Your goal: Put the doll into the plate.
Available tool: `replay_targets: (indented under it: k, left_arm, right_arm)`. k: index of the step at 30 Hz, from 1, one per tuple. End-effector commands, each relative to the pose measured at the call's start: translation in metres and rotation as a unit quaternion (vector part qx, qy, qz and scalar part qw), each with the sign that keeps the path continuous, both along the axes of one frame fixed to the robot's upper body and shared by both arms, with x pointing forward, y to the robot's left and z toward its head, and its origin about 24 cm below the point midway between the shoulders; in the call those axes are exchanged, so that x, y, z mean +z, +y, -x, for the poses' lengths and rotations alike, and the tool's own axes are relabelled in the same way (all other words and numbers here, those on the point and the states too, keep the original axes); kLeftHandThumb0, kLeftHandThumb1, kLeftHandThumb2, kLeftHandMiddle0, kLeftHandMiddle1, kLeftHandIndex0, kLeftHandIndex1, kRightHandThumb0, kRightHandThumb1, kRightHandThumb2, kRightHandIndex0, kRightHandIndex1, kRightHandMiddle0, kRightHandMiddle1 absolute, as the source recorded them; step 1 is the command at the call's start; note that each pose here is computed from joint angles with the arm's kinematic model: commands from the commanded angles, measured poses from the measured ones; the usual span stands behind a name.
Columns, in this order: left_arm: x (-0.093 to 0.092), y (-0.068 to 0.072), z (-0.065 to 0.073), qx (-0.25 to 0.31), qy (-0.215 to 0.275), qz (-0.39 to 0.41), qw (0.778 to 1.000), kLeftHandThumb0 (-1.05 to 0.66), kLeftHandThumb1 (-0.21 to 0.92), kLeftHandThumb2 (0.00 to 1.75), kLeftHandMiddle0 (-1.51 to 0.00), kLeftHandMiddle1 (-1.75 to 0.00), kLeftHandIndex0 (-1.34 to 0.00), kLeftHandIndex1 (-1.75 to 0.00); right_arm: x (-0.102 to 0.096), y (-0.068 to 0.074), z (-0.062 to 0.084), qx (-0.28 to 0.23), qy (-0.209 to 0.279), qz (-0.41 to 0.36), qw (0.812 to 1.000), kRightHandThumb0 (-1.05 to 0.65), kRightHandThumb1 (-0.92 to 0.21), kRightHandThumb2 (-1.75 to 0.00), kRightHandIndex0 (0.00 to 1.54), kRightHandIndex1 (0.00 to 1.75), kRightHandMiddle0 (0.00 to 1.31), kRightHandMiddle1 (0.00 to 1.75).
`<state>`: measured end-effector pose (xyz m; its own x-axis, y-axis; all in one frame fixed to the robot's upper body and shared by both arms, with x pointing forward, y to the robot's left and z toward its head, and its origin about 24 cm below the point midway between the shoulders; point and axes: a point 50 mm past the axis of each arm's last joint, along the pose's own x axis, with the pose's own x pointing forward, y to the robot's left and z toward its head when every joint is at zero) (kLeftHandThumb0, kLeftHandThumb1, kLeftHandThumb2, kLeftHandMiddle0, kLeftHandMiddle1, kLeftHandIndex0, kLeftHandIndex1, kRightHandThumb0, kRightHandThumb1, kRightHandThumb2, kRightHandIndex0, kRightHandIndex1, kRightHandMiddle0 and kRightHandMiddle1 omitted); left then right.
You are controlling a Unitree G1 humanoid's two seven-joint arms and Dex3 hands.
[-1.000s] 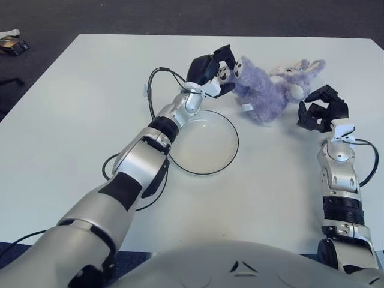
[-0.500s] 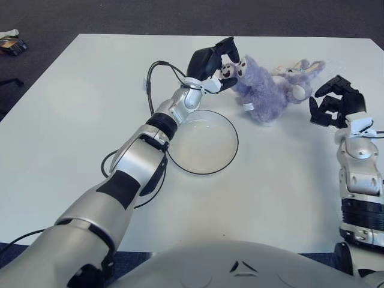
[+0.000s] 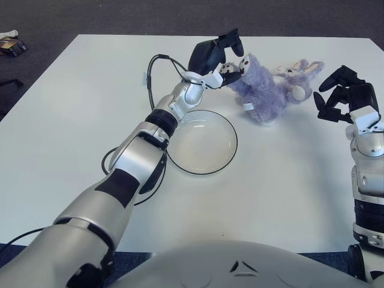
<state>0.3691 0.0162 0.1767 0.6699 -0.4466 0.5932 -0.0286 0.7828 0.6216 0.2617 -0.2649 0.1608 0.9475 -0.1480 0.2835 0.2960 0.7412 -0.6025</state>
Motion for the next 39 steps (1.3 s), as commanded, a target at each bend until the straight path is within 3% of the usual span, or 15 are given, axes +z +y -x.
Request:
replay_targets:
  k: [1, 6, 8, 12, 26, 31, 37, 38, 39]
  left_arm:
    - [0.012, -0.001, 0.000, -0.010, -0.017, 0.005, 1.000, 0.00, 0.24, 1.22, -0.81, -1.46, -0.62, -1.46]
    - [0.014, -0.002, 0.001, -0.014, -0.020, 0.009, 1.000, 0.00, 0.23, 1.22, -0.86, -1.38, -0.61, -1.49]
    - [0.014, -0.003, 0.002, -0.015, -0.020, 0.010, 1.000, 0.00, 0.22, 1.22, -0.87, -1.36, -0.61, -1.50]
    - [0.014, -0.003, 0.003, -0.017, -0.021, 0.010, 1.000, 0.00, 0.21, 1.23, -0.89, -1.33, -0.62, -1.51]
    - [0.012, -0.006, 0.005, -0.017, -0.031, -0.021, 0.999, 0.00, 0.21, 1.24, -0.90, -1.31, -0.60, -1.54]
    - [0.011, -0.008, 0.007, -0.035, -0.034, -0.051, 0.998, 0.00, 0.31, 1.14, -0.73, -1.43, -0.60, -1.51]
    - [0.010, -0.011, 0.009, -0.067, -0.030, -0.084, 0.994, 0.00, 0.65, 0.69, -0.52, -1.44, -0.48, -1.46]
    - [0.010, -0.011, 0.009, -0.071, -0.027, -0.089, 0.993, -0.06, 0.59, 0.71, -0.48, -1.40, -0.43, -1.41]
    - [0.009, -0.011, 0.009, -0.084, -0.020, -0.096, 0.992, -0.14, 0.43, 0.87, -0.41, -1.36, -0.36, -1.37]
  right_arm:
    - [0.000, -0.001, 0.003, -0.008, 0.008, 0.022, 1.000, -0.41, -0.55, -1.02, 0.75, 1.75, 0.43, 1.75]
    - [-0.003, -0.004, 0.003, -0.016, 0.017, 0.036, 0.999, -0.41, -0.58, -0.98, 0.70, 1.74, 0.41, 1.75]
    - [-0.003, -0.005, 0.002, -0.018, 0.019, 0.042, 0.999, -0.17, -0.44, -1.15, 0.67, 1.69, 0.37, 1.75]
    - [-0.003, -0.006, 0.001, -0.024, 0.019, 0.057, 0.998, -0.05, -0.36, -1.25, 0.67, 1.66, 0.36, 1.75]
    - [-0.005, -0.012, -0.001, -0.033, 0.011, 0.103, 0.994, -0.01, -0.35, -1.22, 0.68, 1.56, 0.36, 1.75]
    - [-0.008, -0.014, -0.001, -0.033, 0.015, 0.092, 0.995, -0.01, -0.36, -1.21, 0.69, 1.53, 0.36, 1.75]
    - [-0.010, -0.016, -0.002, -0.035, 0.020, 0.083, 0.996, -0.01, -0.36, -1.19, 0.70, 1.49, 0.37, 1.75]
    - [-0.010, -0.016, -0.002, -0.035, 0.020, 0.083, 0.996, -0.01, -0.36, -1.19, 0.70, 1.49, 0.37, 1.75]
    - [-0.011, -0.016, -0.002, -0.036, 0.021, 0.082, 0.996, -0.01, -0.36, -1.18, 0.70, 1.48, 0.37, 1.75]
